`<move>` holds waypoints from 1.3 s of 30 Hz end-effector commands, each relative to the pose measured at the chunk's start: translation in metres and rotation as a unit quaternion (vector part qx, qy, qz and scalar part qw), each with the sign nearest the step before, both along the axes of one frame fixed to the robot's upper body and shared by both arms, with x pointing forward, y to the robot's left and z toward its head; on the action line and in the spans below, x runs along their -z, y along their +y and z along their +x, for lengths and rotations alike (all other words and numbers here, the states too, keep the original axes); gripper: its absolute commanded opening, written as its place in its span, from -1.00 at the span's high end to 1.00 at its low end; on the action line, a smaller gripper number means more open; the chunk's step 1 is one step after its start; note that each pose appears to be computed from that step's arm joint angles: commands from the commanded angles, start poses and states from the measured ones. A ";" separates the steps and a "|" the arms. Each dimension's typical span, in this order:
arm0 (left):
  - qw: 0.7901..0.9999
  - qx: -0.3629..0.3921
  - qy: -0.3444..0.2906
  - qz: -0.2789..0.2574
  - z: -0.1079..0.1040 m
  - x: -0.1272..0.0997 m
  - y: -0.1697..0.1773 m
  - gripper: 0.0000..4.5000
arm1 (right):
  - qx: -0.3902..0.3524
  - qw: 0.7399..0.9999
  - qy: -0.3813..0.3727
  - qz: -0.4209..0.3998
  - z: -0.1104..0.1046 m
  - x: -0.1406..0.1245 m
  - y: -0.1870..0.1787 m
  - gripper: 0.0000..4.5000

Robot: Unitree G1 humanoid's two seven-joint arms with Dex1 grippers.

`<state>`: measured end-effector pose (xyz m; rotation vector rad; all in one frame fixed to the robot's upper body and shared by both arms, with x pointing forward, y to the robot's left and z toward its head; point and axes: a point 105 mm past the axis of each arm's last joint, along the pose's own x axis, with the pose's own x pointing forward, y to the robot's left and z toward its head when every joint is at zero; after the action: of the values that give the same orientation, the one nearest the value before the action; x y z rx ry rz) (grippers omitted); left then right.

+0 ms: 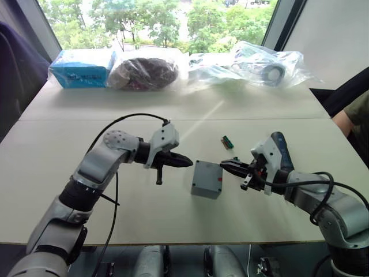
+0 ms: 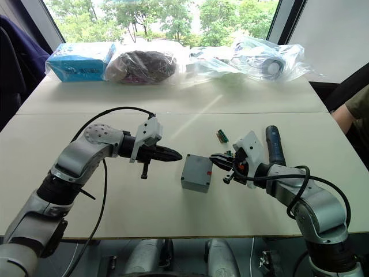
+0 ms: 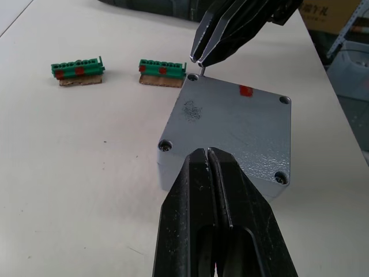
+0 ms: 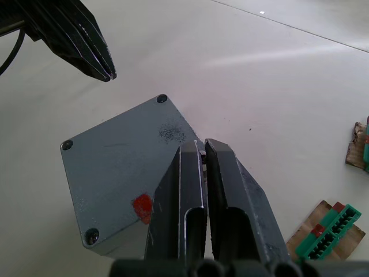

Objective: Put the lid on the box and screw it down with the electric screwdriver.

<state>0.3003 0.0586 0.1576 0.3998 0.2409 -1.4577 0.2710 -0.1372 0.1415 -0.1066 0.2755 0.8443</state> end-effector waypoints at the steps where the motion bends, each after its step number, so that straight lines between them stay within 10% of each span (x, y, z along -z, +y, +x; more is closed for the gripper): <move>1: 1.000 0.000 -0.014 -0.005 0.000 -0.005 0.000 1.00 | -0.002 1.000 -0.021 0.003 0.002 -0.008 0.002 0.96; 39: 1.000 -0.004 -0.017 -0.007 0.002 -0.005 -0.001 1.00 | 0.008 1.000 -0.018 0.000 0.007 -0.006 -0.005 0.96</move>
<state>0.3025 0.0588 0.1577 0.4025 0.2342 -1.4386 0.2780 -0.1409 0.1378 -0.1028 0.2738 0.8226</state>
